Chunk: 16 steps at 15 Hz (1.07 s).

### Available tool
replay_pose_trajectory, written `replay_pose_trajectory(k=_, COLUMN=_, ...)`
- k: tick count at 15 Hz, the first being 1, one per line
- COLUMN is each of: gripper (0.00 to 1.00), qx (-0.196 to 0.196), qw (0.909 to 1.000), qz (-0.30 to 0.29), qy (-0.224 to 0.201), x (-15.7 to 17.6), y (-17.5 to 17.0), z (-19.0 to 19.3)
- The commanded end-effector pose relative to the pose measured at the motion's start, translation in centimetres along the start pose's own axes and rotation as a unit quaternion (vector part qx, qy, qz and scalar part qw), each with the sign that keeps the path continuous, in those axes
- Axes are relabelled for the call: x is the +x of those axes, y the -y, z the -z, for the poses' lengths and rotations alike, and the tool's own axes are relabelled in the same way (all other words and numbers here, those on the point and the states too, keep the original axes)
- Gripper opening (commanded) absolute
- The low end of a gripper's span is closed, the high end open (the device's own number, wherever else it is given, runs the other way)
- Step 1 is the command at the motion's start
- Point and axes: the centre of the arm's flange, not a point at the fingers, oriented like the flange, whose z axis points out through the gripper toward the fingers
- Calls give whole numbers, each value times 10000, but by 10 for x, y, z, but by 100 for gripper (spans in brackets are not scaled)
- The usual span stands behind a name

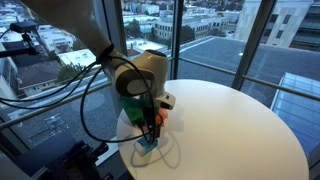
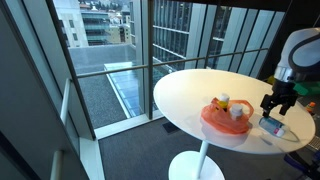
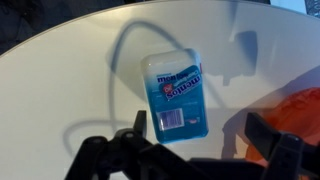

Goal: Put the blue box in the plastic

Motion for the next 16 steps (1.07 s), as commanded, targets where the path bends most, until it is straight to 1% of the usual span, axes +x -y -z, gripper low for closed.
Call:
replay_pose_trajectory(k=1, gripper=100, qx=-272, qw=9993, qz=-158, qy=-188, x=6, y=2, z=-17)
replay_pose_trajectory(k=4, gripper=100, qx=-426, qw=9983, qz=-238, qy=-318, x=7, y=4, z=-29)
replay_pose_trajectory(k=9, gripper=100, qx=-472, qw=9977, qz=-304, qy=-390, x=7, y=2, z=-43)
replay_pose_trajectory(k=10, gripper=75, qx=-473, qw=9976, qz=-321, qy=-390, x=8, y=2, z=-44)
replay_pose_trajectory(k=11, gripper=74, qx=-479, qw=9975, qz=-326, qy=-398, x=8, y=1, z=-45)
replay_pose_trajectory(k=14, gripper=49, qx=-464, qw=9974, qz=-329, qy=-442, x=6, y=0, z=-42)
replay_pose_trajectory(k=15, gripper=42, qx=-446, qw=9974, qz=-321, qy=-465, x=6, y=0, z=-38)
replay_pose_trajectory(k=16, gripper=41, qx=-424, qw=9974, qz=-322, qy=-492, x=5, y=0, z=-34)
